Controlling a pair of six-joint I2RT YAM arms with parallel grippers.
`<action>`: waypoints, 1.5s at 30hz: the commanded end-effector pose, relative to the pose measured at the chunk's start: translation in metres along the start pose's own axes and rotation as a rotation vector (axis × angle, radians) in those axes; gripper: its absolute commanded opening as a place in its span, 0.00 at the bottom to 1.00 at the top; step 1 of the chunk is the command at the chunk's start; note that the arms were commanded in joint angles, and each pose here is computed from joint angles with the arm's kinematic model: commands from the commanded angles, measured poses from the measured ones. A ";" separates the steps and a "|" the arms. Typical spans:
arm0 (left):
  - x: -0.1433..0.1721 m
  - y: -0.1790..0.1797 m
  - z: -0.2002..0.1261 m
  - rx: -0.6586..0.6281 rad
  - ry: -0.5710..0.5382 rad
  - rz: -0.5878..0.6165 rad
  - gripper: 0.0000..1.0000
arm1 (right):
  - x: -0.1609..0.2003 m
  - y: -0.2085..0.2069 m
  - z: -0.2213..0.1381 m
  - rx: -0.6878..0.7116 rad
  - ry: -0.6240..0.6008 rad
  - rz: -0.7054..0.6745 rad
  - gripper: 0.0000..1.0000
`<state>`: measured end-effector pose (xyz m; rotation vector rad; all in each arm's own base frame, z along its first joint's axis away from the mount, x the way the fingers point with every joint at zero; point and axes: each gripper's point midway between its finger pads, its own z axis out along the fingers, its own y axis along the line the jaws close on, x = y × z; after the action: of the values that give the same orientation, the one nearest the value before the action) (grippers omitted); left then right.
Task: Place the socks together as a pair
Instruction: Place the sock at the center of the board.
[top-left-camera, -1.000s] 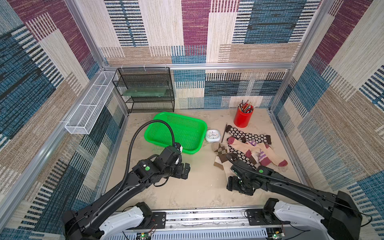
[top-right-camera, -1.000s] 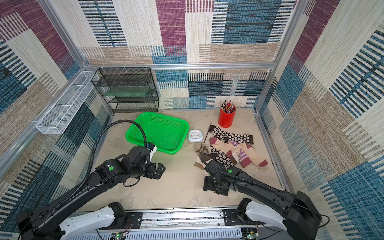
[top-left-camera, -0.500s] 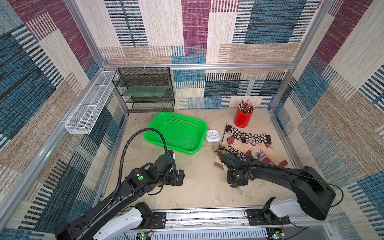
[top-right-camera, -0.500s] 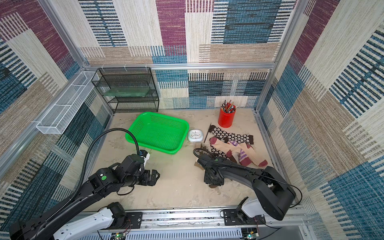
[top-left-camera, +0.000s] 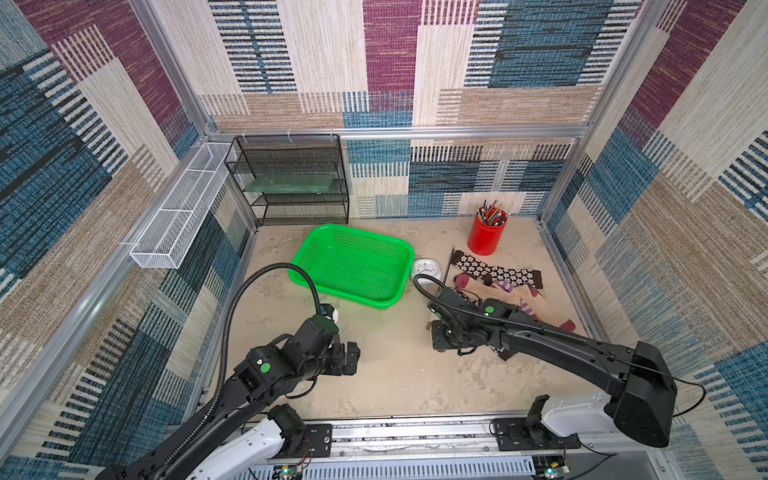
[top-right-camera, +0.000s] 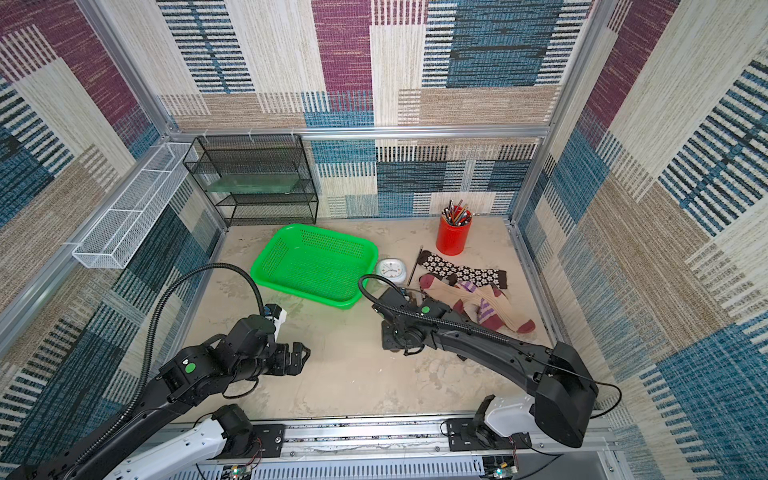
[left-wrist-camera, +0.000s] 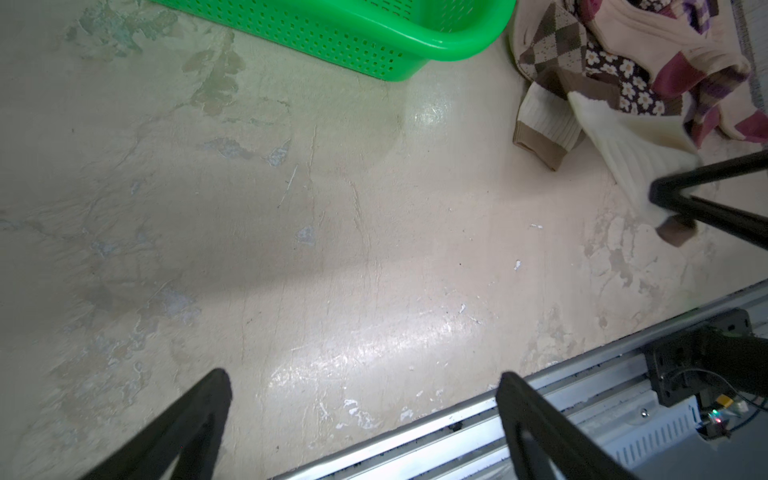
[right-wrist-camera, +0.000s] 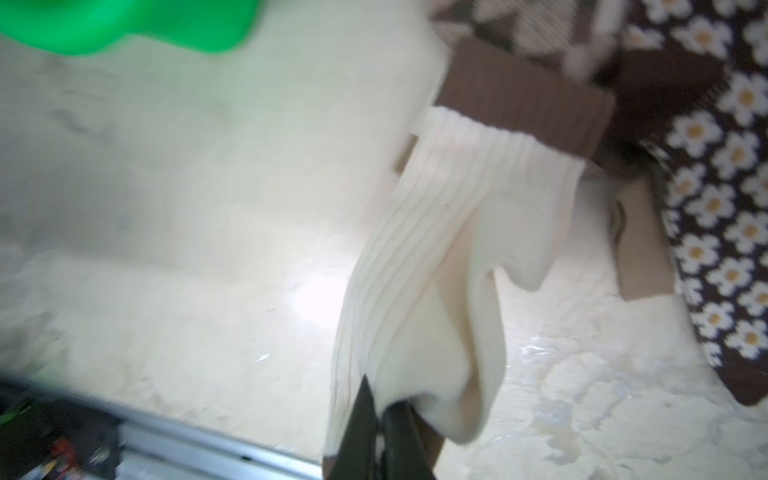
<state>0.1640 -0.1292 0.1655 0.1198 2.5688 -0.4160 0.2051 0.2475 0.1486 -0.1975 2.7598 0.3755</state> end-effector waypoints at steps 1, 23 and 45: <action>-0.004 0.003 -0.008 -0.007 -0.021 -0.040 0.99 | 0.006 0.025 -0.029 -0.049 0.042 -0.126 0.00; -0.062 0.052 -0.117 -0.232 -0.276 -0.213 0.94 | -0.002 0.131 -0.041 -0.465 0.174 -0.243 0.00; -0.020 -0.060 0.009 0.101 0.011 0.074 0.84 | 0.028 -0.073 0.060 -0.281 0.335 0.411 0.19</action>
<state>0.1718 -0.1693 0.1851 0.1915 2.5869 -0.4652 0.1999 0.1947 0.0624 0.2329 3.1113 0.8747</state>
